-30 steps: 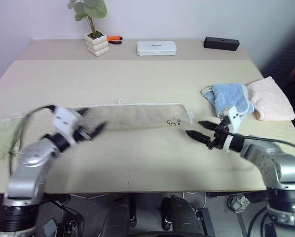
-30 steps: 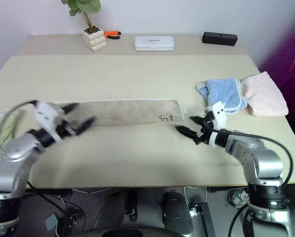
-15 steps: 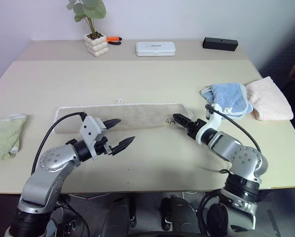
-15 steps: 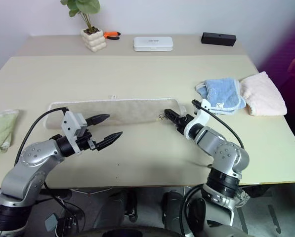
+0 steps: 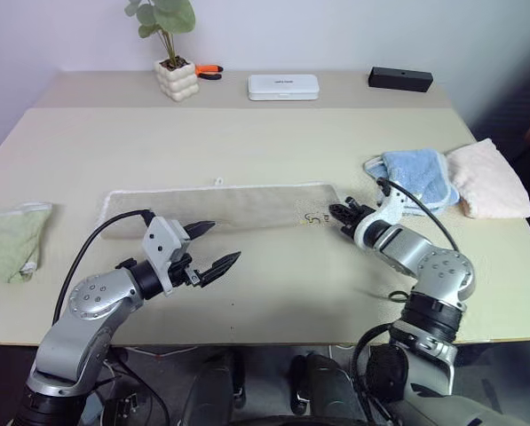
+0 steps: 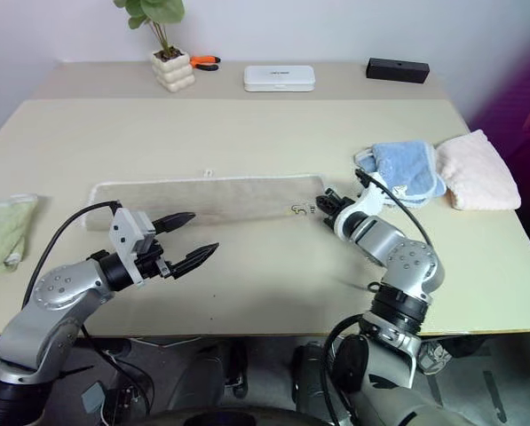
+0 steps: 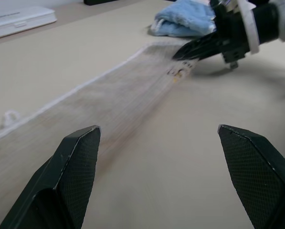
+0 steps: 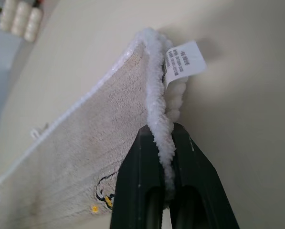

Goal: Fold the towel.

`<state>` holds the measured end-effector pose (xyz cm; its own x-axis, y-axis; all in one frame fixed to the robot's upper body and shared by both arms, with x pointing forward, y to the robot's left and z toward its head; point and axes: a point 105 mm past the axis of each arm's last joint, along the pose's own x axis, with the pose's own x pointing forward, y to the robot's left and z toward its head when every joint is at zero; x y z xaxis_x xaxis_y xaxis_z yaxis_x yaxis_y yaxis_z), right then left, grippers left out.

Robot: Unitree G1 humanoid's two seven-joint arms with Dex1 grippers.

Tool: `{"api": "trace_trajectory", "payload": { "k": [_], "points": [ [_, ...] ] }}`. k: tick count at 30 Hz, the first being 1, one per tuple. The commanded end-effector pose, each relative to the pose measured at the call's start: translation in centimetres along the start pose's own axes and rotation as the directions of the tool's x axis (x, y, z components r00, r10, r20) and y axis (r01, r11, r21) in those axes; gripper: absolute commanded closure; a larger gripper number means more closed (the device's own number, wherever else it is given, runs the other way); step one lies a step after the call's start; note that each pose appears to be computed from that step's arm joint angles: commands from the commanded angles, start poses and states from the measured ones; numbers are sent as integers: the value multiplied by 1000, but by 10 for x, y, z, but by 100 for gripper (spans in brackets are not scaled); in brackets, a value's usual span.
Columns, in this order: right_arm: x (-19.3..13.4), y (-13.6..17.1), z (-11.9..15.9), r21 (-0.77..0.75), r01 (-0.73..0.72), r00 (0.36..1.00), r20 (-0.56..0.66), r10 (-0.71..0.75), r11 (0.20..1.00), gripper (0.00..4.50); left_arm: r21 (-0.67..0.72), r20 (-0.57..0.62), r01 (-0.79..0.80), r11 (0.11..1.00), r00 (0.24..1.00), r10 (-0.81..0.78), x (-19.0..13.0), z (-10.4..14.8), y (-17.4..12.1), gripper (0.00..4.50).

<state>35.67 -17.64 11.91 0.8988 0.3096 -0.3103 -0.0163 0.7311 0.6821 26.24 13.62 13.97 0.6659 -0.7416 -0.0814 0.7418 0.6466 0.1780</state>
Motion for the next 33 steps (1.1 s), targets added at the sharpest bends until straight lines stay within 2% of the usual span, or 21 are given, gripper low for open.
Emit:
{"api": "trace_trajectory", "payload": {
  "k": [1, 4, 7, 9, 12, 17, 19, 23, 28, 31, 33],
  "points": [
    [-29, 10, 40, -192, -31, 994, 97, 51, 981, 446, 43, 23, -26, 999, 999, 25, 0, 7, 7, 47],
    [-44, 21, 57, -391, -41, 992, 95, 85, 920, 446, 52, 15, -48, 997, 999, 47, -1, 4, 14, 47],
    [-44, 43, 53, -544, -109, 987, 38, 154, 832, 446, 54, 17, -57, 997, 998, 56, -1, 3, 17, 47],
    [-40, 66, 32, -678, -194, 976, -61, 209, 709, 446, 62, 18, -62, 996, 998, 61, 0, 3, 18, 47],
    [-33, 84, -4, -781, -315, 946, -210, 247, 540, 446, 67, 19, -66, 996, 998, 65, 1, 3, 19, 47],
    [-10, 97, -48, -827, -396, 915, -318, 249, 400, 446, 64, 22, -79, 995, 997, 78, 0, 3, 15, 47],
    [-4, 105, -61, -824, -431, 898, -352, 264, 367, 446, 66, 21, -86, 994, 996, 85, -1, 2, 13, 47],
    [7, 106, -68, -846, -419, 903, -349, 252, 329, 446, 58, 20, -107, 993, 994, 106, -3, 2, 10, 47],
    [12, 106, -69, -841, -419, 902, -345, 258, 341, 446, 51, 16, -119, 992, 993, 119, -5, 0, 9, 47],
    [10, 110, -66, -821, -436, 892, -343, 294, 368, 356, 48, 14, -123, 991, 992, 123, -5, 0, 9, 47],
    [3, 117, -62, -821, -452, 876, -336, 345, 348, 265, 48, 13, -128, 991, 992, 127, -5, 0, 10, 47]
  ]
}}
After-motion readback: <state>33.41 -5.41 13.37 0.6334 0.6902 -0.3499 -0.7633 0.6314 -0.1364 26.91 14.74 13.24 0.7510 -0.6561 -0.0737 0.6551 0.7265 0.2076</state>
